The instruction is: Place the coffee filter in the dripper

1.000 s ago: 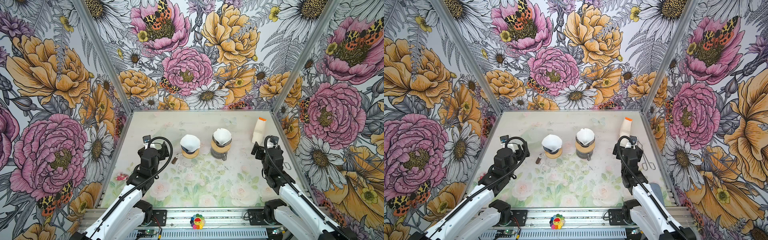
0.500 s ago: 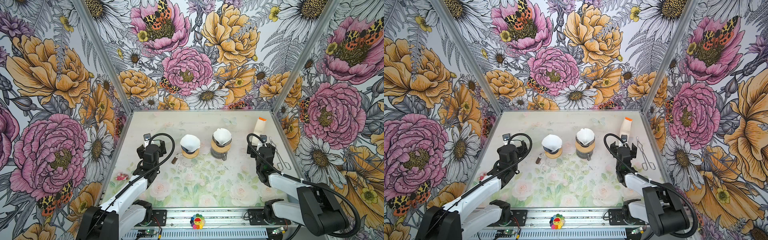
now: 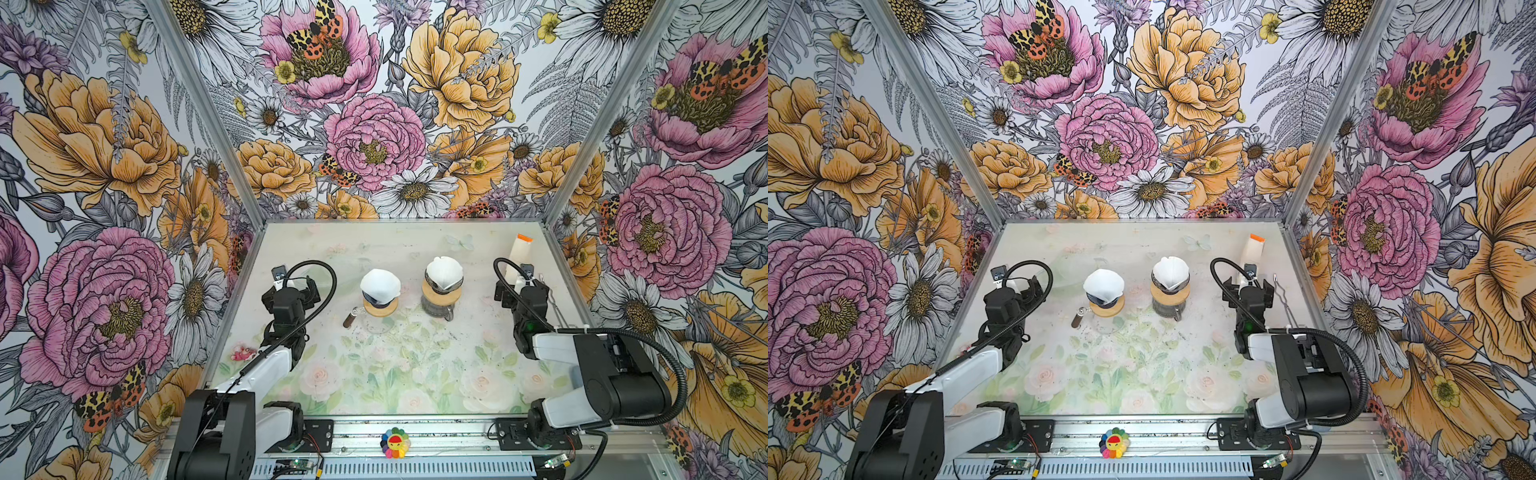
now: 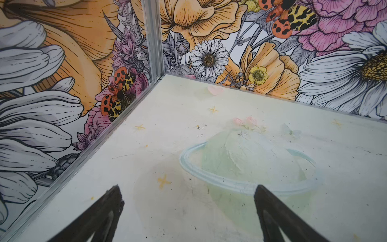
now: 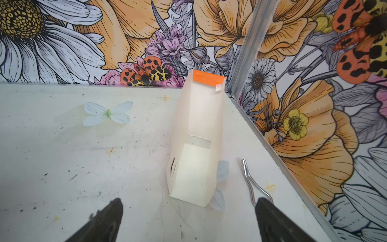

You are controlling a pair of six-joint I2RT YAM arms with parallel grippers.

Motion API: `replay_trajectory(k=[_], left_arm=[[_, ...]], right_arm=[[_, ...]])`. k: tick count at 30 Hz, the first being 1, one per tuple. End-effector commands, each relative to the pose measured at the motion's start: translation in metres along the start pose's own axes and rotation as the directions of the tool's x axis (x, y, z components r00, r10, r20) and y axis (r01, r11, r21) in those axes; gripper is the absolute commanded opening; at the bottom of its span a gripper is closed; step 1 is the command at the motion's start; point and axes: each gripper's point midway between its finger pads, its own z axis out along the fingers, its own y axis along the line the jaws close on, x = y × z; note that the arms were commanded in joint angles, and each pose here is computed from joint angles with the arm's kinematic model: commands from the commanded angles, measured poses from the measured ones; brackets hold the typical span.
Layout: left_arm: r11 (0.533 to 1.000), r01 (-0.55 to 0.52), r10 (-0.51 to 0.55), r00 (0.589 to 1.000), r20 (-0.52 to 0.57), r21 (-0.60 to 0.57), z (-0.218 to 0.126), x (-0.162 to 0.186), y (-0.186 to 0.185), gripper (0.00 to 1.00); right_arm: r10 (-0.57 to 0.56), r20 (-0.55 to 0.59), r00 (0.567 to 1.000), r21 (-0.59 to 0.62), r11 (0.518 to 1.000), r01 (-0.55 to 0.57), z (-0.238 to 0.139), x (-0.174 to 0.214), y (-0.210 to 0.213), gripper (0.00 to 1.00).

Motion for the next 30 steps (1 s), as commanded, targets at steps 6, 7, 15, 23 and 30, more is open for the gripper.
replay_trajectory(k=[6,7,15,23,30], left_arm=[[0.997,0.005,-0.01,0.998,0.062,0.076,0.024,-0.006,-0.007,0.99],[0.997,0.002,-0.007,0.998,0.065,0.077,0.026,-0.007,-0.006,0.99],[0.98,-0.035,0.017,0.996,0.09,0.198,0.044,0.011,-0.024,0.99],[0.976,-0.05,0.031,0.995,0.095,0.211,0.042,0.013,-0.027,0.99],[0.979,-0.059,0.041,0.995,0.094,0.194,0.042,0.014,-0.028,0.99]], right_arm=[[0.057,0.01,0.998,-0.083,0.995,-0.056,0.01,-0.004,0.007,0.99],[0.057,0.014,0.998,-0.085,0.995,-0.055,0.01,-0.005,0.007,0.99],[0.057,0.013,0.998,-0.085,0.995,-0.056,0.01,-0.005,0.007,0.99],[0.056,0.012,0.998,-0.085,0.995,-0.055,0.01,-0.004,0.007,1.0],[0.057,0.015,0.998,-0.085,0.995,-0.056,0.01,-0.005,0.007,1.0]])
